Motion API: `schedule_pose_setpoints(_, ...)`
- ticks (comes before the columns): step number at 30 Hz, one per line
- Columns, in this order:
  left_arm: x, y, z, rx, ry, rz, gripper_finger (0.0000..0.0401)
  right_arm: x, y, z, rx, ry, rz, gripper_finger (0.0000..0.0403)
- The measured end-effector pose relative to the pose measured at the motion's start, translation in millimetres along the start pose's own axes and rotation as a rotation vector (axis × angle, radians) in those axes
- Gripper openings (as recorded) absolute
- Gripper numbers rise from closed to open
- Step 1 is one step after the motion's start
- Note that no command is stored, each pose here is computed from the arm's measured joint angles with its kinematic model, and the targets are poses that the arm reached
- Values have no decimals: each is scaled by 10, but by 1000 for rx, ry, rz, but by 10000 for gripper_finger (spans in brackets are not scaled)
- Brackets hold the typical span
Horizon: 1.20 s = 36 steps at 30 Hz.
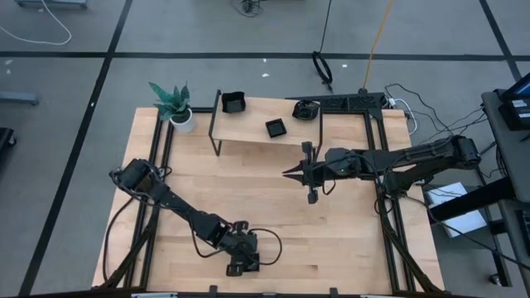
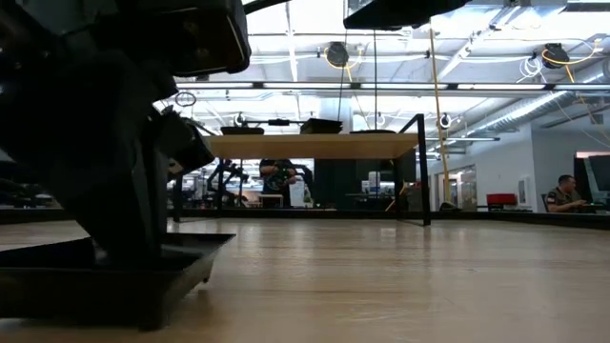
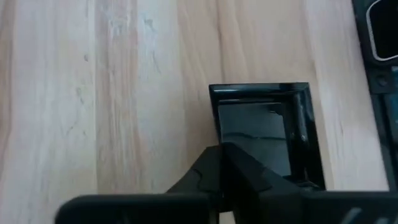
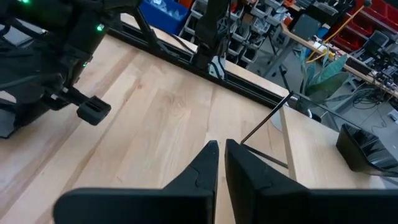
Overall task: Pick & Place Mini shaped plates
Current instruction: Stack the black square plate on top of the other black square plates on the shelf
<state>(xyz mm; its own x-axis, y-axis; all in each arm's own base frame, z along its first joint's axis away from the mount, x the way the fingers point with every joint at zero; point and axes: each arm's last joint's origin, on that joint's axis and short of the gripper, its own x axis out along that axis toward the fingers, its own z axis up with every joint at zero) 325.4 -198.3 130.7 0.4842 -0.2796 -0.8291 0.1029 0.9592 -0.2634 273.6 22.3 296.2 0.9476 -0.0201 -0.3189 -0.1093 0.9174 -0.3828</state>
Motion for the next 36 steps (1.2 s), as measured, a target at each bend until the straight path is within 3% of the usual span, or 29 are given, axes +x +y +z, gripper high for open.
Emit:
schedule_pose_setpoints(5,-112,17,70,-11,-24,-15,14,-1,1,1,1,0,0,20)
schedule_pose_setpoints(10,-488,43,230,47,-136,43,5,-35,-11,19,24,-11,-4,20)
schedule_pose_setpoints(17,-1416,339,573,78,-465,333,7,-293,-89,141,35,-86,-34,20)
schedule_pose_setpoints(20,-1873,612,691,12,-601,448,5,-437,-133,200,43,-126,-67,20)
schedule_pose_setpoints(22,-2117,863,757,-49,-665,461,9,-524,-161,219,44,-131,-103,20)
schedule_pose_setpoints(28,-2701,1640,932,-173,-651,469,6,-685,-214,224,32,-101,-205,20)
schedule_pose_setpoints(31,-2866,1968,1099,-208,-660,468,4,-704,-211,208,27,-83,-200,20)
schedule_pose_setpoints(36,-2872,2365,1297,-193,-574,453,6,-700,-201,183,3,-56,-189,20)
